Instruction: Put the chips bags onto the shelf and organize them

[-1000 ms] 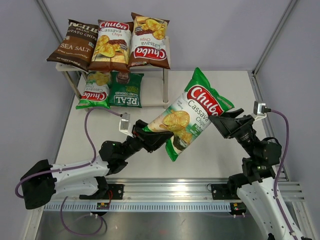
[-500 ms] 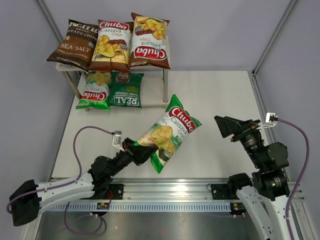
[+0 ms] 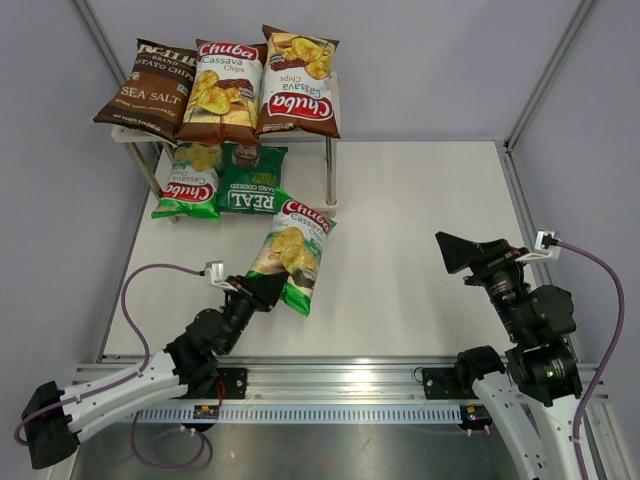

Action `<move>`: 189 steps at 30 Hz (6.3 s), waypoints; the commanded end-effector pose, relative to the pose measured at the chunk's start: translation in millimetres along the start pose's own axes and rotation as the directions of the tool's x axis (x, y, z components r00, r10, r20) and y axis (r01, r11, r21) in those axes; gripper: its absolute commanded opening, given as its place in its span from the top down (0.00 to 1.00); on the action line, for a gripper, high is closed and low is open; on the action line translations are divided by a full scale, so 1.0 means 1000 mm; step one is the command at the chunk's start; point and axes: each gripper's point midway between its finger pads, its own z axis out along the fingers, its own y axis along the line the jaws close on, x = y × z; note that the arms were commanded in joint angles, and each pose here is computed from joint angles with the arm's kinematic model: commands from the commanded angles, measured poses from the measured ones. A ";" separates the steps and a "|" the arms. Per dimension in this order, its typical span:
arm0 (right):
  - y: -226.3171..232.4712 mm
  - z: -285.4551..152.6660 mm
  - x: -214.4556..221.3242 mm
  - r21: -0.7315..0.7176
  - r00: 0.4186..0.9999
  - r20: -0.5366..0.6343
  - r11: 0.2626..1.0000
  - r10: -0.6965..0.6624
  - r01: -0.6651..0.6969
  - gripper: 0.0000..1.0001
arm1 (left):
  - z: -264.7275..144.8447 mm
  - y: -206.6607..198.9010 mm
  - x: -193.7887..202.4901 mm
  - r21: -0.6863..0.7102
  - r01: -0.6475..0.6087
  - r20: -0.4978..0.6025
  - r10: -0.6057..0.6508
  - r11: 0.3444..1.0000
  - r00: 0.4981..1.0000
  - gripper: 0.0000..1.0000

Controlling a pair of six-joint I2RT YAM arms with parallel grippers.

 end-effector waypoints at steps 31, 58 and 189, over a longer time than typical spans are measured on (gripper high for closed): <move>0.025 -0.008 -0.023 -0.069 0.996 0.055 0.995 -0.064 0.068 0.01 | 0.129 -0.027 -0.157 0.043 -0.052 0.377 0.032 0.998 0.926 0.94; 0.050 -0.011 -0.016 -0.202 0.996 0.012 0.976 -0.084 0.085 0.01 | 0.251 0.072 -0.109 0.040 0.045 0.292 -0.055 0.998 0.955 0.92; -0.080 0.006 0.016 0.235 0.825 -0.334 0.808 -0.455 0.541 0.01 | -0.075 0.033 -0.159 -0.433 -0.642 -0.245 0.603 0.632 0.759 0.01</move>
